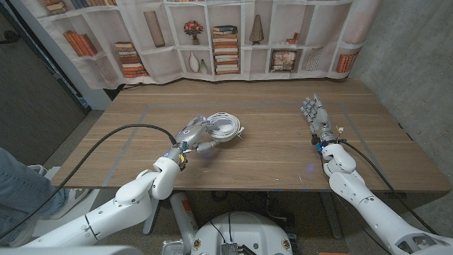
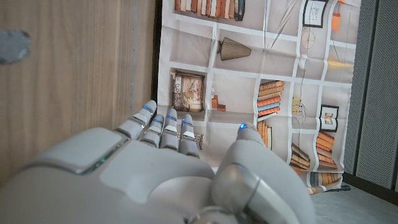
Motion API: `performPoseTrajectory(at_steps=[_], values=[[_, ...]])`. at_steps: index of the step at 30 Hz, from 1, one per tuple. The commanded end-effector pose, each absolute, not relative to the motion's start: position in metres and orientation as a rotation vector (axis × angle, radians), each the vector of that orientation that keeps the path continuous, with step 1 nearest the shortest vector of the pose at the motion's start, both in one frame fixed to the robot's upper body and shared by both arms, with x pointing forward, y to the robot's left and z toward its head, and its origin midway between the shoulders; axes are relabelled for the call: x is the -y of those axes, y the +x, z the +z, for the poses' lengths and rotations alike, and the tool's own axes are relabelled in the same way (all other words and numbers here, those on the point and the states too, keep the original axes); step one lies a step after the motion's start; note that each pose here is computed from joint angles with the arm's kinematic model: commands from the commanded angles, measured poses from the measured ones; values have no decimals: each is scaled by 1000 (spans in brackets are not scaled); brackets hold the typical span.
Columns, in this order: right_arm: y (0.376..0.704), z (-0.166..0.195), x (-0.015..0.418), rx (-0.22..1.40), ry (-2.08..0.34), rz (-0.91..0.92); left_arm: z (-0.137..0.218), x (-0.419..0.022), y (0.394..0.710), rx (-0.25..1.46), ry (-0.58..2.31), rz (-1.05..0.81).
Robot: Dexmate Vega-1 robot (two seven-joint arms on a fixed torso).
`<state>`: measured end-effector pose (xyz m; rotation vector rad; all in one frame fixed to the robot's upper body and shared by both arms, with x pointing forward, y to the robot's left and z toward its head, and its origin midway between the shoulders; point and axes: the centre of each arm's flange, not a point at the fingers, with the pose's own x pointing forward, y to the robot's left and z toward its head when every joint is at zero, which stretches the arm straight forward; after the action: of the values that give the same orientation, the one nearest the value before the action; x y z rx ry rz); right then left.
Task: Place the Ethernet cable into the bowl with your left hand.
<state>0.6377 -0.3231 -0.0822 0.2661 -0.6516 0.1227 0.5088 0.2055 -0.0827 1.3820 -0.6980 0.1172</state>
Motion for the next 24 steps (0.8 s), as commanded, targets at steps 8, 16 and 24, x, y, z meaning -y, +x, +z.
performPoseTrajectory(at_steps=[8, 16, 24], values=[[638, -82, 324, 657, 272, 121, -75, -204, 504, 724, 1380, 117], [638, -82, 325, 659, 275, 118, -70, -204, 496, 757, 1358, 118], [639, -82, 325, 660, 275, 115, -67, -205, 492, 773, 1340, 122]])
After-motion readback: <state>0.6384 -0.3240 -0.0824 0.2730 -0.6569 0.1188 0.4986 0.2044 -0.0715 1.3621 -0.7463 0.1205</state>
